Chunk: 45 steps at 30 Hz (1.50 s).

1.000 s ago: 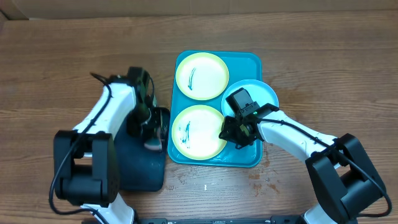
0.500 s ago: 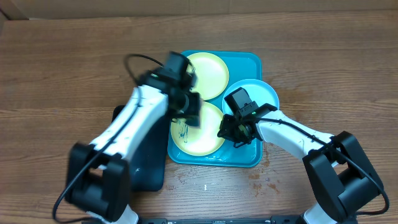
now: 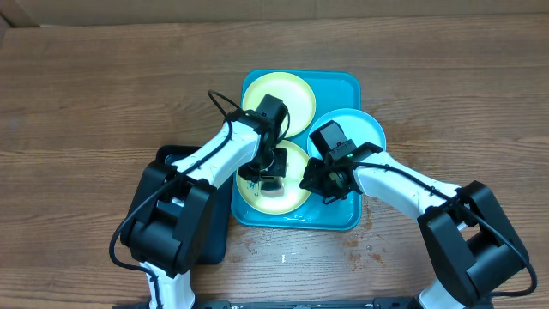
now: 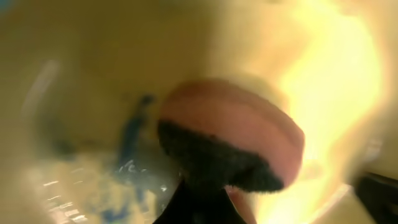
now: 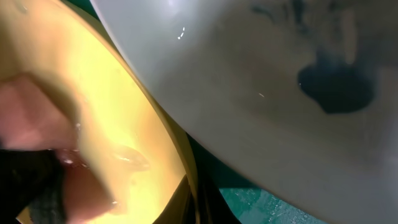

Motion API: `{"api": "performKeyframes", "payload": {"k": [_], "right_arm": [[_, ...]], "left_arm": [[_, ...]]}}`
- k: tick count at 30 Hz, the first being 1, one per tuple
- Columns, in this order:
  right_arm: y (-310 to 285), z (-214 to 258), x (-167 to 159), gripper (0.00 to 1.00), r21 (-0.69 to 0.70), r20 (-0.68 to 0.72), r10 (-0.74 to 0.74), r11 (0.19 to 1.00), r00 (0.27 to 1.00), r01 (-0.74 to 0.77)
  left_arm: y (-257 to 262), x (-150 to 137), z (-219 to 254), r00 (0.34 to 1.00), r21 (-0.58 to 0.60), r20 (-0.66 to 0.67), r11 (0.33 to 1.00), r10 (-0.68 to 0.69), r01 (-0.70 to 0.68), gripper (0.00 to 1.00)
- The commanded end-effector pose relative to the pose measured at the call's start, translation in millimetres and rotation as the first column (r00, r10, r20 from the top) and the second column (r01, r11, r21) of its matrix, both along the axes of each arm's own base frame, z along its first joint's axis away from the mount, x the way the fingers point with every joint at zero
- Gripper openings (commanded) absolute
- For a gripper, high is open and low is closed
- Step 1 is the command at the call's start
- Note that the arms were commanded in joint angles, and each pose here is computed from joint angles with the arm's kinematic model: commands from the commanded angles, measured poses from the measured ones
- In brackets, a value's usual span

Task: Clean dirty plates on tray and stack at the side
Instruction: 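Scrub the lower yellow plate with the sponge in the left gripper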

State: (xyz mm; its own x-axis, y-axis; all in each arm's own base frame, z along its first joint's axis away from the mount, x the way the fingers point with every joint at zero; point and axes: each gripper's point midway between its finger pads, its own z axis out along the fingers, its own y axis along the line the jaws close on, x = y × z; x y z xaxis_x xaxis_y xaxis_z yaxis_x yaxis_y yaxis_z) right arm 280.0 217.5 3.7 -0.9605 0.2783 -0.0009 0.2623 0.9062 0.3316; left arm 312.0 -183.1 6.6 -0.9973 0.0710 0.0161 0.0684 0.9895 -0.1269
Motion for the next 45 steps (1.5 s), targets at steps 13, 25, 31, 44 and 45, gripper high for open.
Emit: {"api": "performKeyframes", "payload": {"k": [13,25,31,44,45], "right_arm": [[-15,-11,-7,0.04,-0.074,-0.027,-0.031,0.997,0.999,0.029],[-15,-11,-7,0.04,-0.074,-0.028,-0.031,0.997,0.999,0.029],[-16,-11,-8,0.04,-0.076,-0.031,-0.031,0.997,0.999,0.029],[-15,-11,-7,0.04,-0.074,-0.027,-0.032,0.997,0.999,0.029],[-15,-11,-7,0.04,-0.075,-0.028,-0.031,0.997,0.999,0.029]], "left_arm": [[66,14,-14,0.997,0.317,0.072,0.948,-0.016,-0.008,0.04],[-91,-6,2,0.986,-0.514,-0.032,0.848,-0.164,0.124,0.04],[-92,-19,-17,0.98,-0.498,-0.107,0.862,-0.169,0.094,0.04],[38,-4,-8,0.997,0.216,-0.079,0.976,0.004,0.013,0.04],[45,-5,-9,0.997,0.259,-0.072,0.966,0.005,0.014,0.04]]}}
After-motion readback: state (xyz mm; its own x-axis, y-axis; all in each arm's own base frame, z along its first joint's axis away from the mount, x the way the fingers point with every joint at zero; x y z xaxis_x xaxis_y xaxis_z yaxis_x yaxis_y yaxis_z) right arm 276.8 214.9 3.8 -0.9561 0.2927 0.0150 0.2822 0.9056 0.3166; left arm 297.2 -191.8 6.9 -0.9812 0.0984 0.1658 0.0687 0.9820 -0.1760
